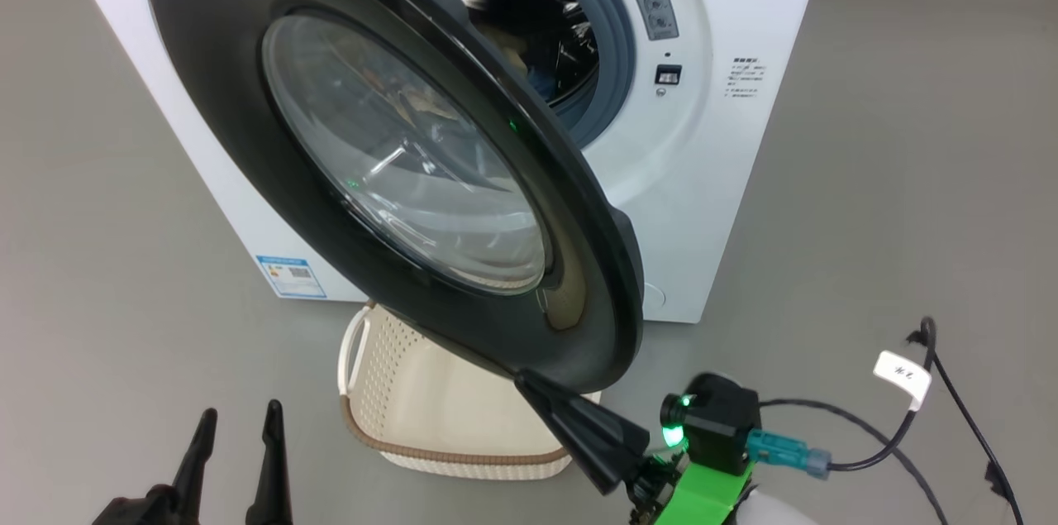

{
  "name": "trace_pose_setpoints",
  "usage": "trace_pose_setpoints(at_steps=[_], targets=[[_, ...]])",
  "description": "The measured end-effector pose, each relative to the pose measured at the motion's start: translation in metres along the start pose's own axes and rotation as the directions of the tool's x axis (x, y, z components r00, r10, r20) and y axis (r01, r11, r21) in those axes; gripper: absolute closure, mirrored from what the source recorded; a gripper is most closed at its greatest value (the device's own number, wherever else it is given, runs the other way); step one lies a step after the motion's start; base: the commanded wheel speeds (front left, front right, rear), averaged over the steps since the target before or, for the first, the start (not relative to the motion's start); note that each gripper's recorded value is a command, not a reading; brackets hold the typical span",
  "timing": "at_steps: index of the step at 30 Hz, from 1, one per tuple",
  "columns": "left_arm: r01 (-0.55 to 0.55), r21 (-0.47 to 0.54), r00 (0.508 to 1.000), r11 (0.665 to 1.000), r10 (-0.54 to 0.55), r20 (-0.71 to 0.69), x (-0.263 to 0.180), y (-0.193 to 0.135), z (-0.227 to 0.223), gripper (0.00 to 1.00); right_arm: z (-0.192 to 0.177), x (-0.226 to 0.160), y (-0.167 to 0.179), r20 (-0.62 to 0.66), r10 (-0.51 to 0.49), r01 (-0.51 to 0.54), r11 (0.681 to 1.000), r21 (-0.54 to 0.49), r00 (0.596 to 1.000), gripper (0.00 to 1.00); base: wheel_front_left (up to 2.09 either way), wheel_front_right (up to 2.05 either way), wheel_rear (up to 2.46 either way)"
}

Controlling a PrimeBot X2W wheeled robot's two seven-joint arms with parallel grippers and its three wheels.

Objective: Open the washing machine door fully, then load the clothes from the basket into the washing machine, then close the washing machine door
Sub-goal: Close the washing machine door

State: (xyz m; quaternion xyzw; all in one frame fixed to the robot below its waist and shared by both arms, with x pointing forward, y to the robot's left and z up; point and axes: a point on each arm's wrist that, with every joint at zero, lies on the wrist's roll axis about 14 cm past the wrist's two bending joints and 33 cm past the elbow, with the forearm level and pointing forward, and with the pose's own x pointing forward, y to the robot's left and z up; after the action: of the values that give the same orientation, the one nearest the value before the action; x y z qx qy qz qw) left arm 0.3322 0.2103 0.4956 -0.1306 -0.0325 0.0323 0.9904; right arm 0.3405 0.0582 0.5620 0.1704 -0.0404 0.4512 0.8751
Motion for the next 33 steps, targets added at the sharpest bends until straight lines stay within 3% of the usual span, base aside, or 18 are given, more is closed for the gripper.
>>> trace_pose_setpoints(at_steps=[13,33], targets=[[-0.010,-0.003,0.999,1.000,0.010,-0.036,0.003,0.001,-0.012,0.00,-0.050,-0.014,-0.031,-0.147,-0.091,0.096,0.995,0.031,0.985,1.00,0.00,0.00,0.00],[0.009,-0.006,0.998,1.000,-0.009,-0.062,0.016,-0.006,-0.021,0.00,-0.023,0.000,-0.091,-0.060,-0.229,0.230,0.973,0.008,0.971,1.00,0.00,0.00,0.00]])
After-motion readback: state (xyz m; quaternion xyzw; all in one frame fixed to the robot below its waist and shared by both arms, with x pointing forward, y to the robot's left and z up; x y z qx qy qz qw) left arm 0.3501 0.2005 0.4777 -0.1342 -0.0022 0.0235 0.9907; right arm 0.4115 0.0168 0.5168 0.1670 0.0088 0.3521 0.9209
